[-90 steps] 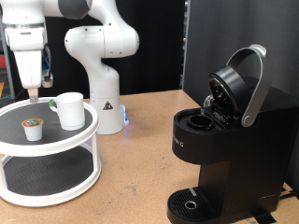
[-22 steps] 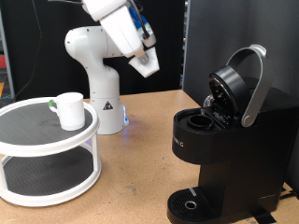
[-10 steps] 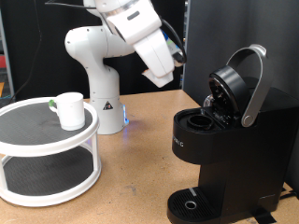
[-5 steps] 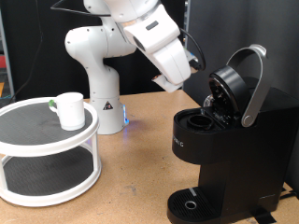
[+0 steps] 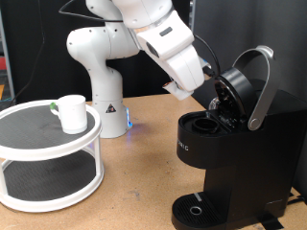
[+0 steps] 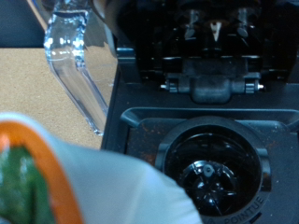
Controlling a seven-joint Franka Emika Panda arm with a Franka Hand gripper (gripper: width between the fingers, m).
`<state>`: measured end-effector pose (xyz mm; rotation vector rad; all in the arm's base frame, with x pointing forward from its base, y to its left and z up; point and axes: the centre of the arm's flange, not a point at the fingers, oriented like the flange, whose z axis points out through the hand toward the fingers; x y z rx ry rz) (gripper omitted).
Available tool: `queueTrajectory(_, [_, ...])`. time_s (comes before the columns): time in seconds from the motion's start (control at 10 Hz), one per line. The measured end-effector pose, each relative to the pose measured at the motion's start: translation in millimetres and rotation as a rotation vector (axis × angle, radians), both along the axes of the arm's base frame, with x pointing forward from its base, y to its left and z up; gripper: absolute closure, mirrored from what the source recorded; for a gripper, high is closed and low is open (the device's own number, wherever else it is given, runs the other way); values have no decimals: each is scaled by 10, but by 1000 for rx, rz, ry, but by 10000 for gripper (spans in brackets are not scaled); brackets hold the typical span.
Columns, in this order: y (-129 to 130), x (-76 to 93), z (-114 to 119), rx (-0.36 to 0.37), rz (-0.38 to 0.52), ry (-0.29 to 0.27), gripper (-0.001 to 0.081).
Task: Make a cup of coffee with the keurig machine
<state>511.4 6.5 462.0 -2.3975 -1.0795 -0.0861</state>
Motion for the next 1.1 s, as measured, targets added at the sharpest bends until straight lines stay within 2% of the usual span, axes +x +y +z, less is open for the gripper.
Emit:
queueTrajectory(0.6, [182, 20, -127, -12, -2, -20, 691])
queueTrajectory(1.1, [380, 71, -343, -34, -2, -15, 691])
